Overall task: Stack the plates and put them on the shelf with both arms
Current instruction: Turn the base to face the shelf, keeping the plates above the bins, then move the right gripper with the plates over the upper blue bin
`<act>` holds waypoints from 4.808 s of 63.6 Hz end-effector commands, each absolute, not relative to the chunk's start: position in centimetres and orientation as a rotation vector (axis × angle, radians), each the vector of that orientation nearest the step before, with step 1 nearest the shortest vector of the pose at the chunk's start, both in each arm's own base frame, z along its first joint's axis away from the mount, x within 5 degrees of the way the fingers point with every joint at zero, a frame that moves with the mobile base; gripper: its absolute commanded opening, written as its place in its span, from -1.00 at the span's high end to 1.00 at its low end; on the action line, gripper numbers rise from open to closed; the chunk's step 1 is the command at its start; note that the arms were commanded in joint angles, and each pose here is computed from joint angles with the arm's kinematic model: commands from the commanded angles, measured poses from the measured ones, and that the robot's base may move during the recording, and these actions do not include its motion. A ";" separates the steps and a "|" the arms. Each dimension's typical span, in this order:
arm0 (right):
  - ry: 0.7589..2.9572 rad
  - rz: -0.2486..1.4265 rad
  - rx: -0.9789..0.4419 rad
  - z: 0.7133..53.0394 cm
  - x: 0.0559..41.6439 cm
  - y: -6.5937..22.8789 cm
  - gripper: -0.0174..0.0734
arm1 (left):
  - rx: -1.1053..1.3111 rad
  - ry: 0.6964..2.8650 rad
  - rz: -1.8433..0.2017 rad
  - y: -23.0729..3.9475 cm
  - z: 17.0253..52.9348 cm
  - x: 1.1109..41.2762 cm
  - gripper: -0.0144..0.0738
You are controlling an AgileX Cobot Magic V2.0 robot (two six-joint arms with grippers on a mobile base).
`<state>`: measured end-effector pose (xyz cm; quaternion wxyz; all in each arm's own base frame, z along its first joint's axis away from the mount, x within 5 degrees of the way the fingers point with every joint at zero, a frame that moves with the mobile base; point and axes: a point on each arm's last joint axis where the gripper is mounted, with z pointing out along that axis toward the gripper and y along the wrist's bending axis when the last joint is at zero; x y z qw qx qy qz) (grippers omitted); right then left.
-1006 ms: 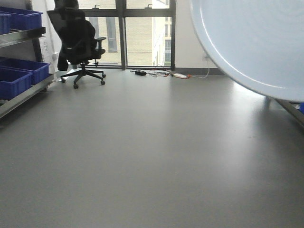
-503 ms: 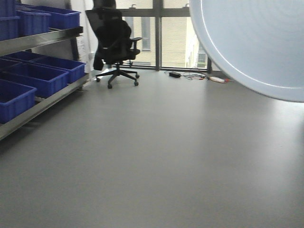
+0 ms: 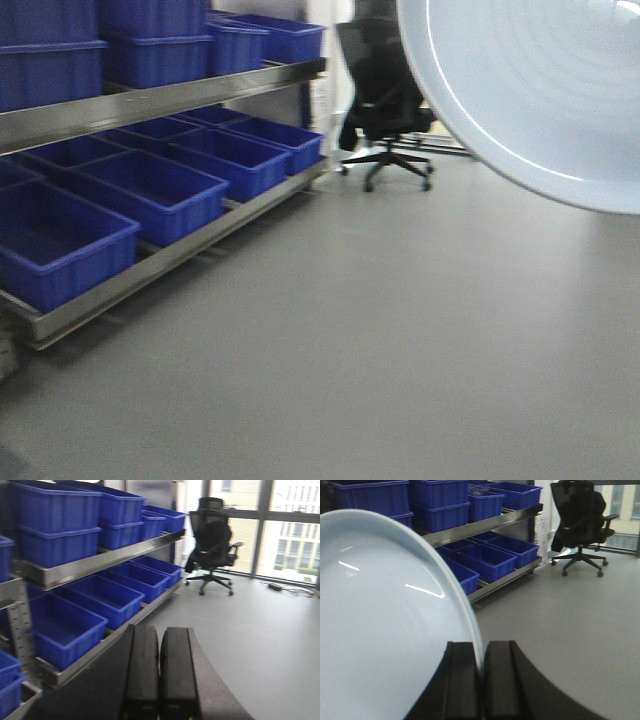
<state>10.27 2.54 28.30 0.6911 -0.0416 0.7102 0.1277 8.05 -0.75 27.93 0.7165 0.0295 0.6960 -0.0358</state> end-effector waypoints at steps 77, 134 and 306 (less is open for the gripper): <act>1.449 0.281 -0.073 30.4 10.2 2.3 0.51 | 0.034 1.428 -0.079 -0.6 29.8 7.9 0.49; 1.450 0.281 -0.073 30.4 10.2 2.3 0.51 | 0.034 1.428 -0.079 -0.6 29.8 7.9 0.49; 1.450 0.281 -0.073 30.4 10.2 2.3 0.51 | 0.034 1.428 -0.079 -0.6 29.8 7.9 0.49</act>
